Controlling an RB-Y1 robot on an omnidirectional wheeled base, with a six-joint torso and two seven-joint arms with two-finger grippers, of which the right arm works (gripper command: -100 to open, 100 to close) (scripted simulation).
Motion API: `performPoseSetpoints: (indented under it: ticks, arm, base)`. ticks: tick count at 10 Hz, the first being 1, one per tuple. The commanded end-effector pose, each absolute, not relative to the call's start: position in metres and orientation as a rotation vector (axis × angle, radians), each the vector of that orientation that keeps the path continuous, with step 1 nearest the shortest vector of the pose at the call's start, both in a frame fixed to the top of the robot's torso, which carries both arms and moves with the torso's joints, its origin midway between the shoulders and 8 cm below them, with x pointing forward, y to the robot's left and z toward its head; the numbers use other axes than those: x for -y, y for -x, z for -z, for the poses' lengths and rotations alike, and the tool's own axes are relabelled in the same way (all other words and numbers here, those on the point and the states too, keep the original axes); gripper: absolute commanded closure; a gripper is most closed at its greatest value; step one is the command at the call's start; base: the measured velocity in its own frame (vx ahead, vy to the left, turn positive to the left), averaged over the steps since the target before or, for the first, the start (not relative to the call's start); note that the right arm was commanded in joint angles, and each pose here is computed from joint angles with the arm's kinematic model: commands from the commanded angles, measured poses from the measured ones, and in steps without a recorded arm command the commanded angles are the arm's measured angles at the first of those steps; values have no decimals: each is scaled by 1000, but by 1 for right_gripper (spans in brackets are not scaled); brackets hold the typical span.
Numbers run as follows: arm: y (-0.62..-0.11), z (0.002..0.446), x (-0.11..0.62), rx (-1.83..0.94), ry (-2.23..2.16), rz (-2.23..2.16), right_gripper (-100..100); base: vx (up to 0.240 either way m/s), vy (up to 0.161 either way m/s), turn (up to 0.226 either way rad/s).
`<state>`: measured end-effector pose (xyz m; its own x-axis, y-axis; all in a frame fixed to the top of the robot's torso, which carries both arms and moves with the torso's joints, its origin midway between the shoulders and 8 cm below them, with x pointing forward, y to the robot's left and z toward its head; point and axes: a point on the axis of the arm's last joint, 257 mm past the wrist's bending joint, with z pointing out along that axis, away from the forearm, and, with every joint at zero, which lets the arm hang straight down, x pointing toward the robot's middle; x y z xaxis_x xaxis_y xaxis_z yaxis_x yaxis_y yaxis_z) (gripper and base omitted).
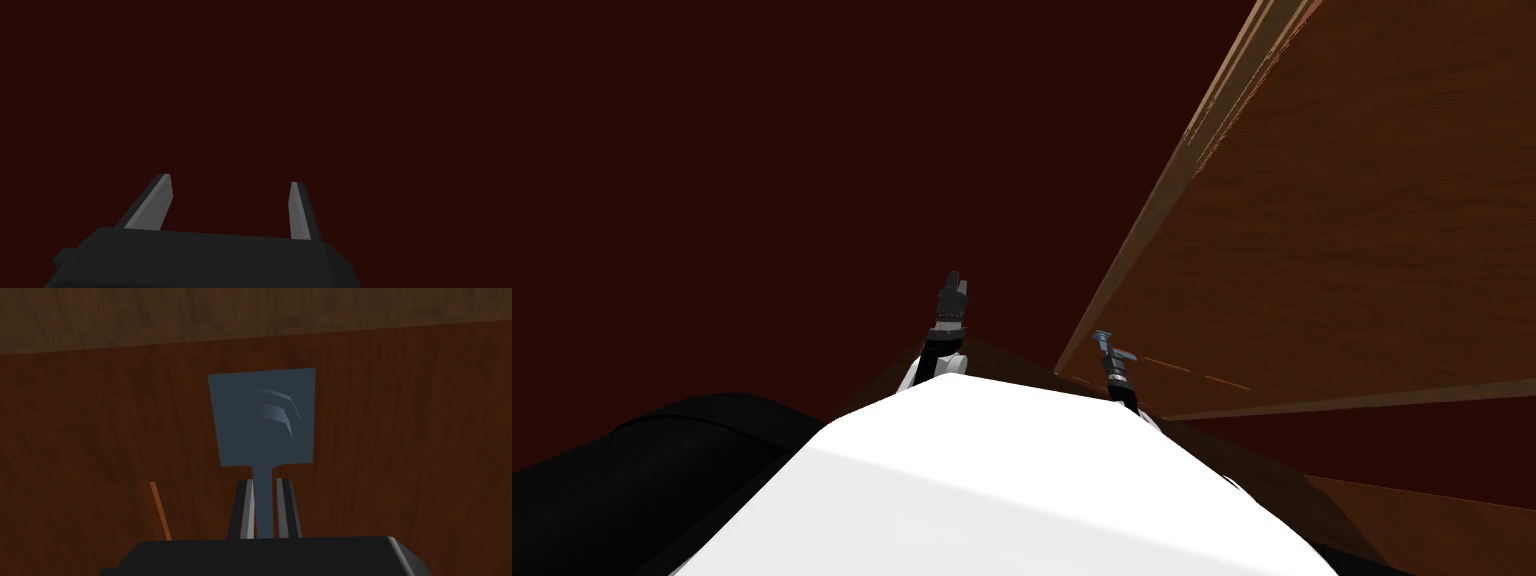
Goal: Pull the door open
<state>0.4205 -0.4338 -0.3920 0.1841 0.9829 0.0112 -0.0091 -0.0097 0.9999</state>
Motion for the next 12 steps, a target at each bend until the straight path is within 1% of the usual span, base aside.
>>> performPoseSetpoints:
  ticks: [1, 5, 8, 9, 12]
  arm:
    - [-417, 393, 431, -1074, -1289, -1097, 100]
    - [-409, 393, 427, -1117, -1265, -1138, 100]
    - [-401, 393, 424, -1156, -1248, -1175, 100]
    - [-403, 394, 422, -1152, -1252, -1170, 100]
    - [-380, 395, 424, -1190, -1229, -1206, 100]
  base:
    - [-166, -57, 110]
    - [-214, -49, 105]
    - [-253, -80, 128]
    - [-106, -22, 25]
    - [-203, -64, 160]
